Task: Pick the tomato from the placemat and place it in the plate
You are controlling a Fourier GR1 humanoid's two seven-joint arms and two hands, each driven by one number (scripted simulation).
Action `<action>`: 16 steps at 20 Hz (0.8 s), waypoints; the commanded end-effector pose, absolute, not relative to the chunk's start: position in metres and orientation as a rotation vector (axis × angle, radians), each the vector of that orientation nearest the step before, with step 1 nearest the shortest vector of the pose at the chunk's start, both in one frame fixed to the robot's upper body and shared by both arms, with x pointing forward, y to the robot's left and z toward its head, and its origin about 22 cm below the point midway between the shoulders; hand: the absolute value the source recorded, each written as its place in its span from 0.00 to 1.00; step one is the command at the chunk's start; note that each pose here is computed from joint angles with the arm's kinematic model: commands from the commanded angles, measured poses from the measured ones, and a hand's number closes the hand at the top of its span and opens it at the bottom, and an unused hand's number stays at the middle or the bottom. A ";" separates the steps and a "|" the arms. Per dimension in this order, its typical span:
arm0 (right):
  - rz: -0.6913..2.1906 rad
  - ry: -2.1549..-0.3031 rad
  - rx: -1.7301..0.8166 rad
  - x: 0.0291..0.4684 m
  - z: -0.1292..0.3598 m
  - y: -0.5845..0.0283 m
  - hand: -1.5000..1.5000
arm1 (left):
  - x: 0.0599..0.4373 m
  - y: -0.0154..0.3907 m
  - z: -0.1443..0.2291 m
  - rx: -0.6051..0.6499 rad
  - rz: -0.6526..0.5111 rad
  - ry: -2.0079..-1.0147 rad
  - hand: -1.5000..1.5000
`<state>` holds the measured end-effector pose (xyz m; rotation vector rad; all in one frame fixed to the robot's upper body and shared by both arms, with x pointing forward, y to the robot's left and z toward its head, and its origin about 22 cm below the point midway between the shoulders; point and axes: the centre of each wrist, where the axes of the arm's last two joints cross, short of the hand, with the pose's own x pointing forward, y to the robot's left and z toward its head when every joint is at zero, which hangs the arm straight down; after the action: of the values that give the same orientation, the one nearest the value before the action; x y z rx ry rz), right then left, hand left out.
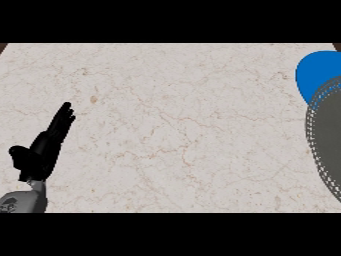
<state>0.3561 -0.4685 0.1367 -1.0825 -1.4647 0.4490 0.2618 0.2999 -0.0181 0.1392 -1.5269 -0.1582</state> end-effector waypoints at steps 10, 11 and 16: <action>0.150 -1.378 -0.977 0.386 0.105 -0.445 0.00 | 0.243 0.287 -0.033 0.114 -0.168 -1.532 0.50; 0.125 -1.389 -0.954 0.382 0.105 -0.453 0.00 | 0.253 0.308 -0.017 0.156 -0.148 -1.542 0.50; -0.158 -1.543 -0.891 0.372 0.101 -0.464 0.00 | 0.261 0.292 -0.020 0.149 -0.145 -1.531 0.50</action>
<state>0.3787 -0.4591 0.1124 -0.9409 -1.4765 -0.0037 0.2577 0.2961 -0.0195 0.1365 -1.5369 -0.1555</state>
